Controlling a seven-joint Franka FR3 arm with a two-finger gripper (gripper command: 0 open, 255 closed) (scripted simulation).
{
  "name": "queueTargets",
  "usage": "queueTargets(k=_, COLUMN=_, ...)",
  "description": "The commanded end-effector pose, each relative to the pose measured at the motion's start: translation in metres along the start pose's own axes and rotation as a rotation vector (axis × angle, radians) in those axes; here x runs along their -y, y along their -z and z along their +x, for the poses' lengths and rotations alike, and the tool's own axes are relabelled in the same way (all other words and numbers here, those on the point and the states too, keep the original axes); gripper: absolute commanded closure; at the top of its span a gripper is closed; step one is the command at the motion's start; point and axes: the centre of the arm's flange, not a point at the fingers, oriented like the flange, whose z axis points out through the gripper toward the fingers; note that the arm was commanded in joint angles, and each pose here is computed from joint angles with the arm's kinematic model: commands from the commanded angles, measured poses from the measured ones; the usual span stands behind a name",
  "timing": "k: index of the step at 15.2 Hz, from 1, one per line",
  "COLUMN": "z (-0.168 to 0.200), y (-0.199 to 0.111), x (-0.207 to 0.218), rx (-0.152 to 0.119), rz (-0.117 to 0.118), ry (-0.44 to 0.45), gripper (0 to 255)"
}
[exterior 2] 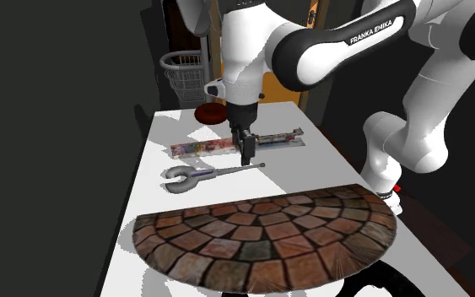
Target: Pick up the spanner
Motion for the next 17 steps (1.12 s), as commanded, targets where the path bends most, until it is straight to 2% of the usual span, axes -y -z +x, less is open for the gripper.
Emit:
queueTargets(k=1, z=0.021, y=-0.014, x=-0.006, rx=-0.001, rz=-0.003, ry=-0.004, gripper=0)
queueTargets(k=5, z=0.058, y=-0.033, x=-0.015, rx=-0.004, rz=-0.008, ry=-0.01, gripper=0)
queueTargets(k=12, z=0.058, y=-0.073, x=-0.015, rx=-0.004, rz=-0.008, ry=-0.01, gripper=0)
queueTargets(k=14, z=0.058, y=-0.073, x=-0.015, rx=-0.004, rz=-0.008, ry=-0.01, gripper=0)
queueTargets(k=15, z=0.058, y=-0.073, x=-0.015, rx=-0.004, rz=-0.008, ry=-0.01, gripper=255)
queueTargets(k=17, z=0.057, y=-0.073, x=-0.014, rx=-0.003, rz=-0.008, ry=-0.01, gripper=255)
